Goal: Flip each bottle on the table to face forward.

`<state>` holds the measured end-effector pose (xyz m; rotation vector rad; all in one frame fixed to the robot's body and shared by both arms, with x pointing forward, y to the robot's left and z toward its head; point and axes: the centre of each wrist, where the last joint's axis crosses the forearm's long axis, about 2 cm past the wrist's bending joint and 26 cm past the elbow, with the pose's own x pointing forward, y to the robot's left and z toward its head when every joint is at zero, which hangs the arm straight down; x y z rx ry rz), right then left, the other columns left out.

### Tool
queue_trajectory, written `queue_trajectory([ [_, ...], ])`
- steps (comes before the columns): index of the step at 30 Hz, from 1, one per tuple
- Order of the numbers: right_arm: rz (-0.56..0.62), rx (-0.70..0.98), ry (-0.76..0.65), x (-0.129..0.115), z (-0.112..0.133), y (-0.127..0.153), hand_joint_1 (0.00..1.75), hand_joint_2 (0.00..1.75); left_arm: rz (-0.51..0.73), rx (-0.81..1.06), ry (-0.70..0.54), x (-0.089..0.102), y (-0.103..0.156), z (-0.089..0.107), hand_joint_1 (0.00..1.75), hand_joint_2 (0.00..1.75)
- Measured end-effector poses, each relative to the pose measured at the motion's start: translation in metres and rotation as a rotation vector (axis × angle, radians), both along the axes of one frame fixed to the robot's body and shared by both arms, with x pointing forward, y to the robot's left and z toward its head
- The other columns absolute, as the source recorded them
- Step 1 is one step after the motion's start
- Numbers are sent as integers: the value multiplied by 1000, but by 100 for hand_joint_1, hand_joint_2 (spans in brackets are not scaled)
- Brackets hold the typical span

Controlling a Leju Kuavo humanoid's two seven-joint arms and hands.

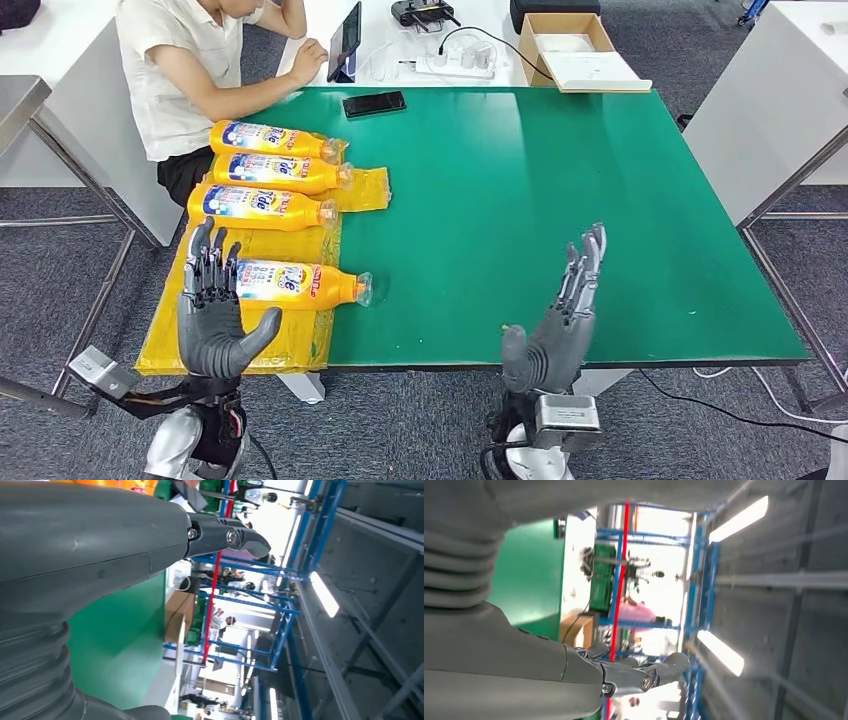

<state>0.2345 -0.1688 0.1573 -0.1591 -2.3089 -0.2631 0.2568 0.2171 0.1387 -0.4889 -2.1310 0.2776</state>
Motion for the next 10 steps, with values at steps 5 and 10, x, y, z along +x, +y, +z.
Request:
queue_trajectory([
  [5,-74,10,35,-6,-7,-7,0,175,66,157,25,-15,-3,-5,0,175],
  [10,-176,-14,78,-16,-16,-12,0,175,172,298,106,-37,-6,-22,0,175],
])
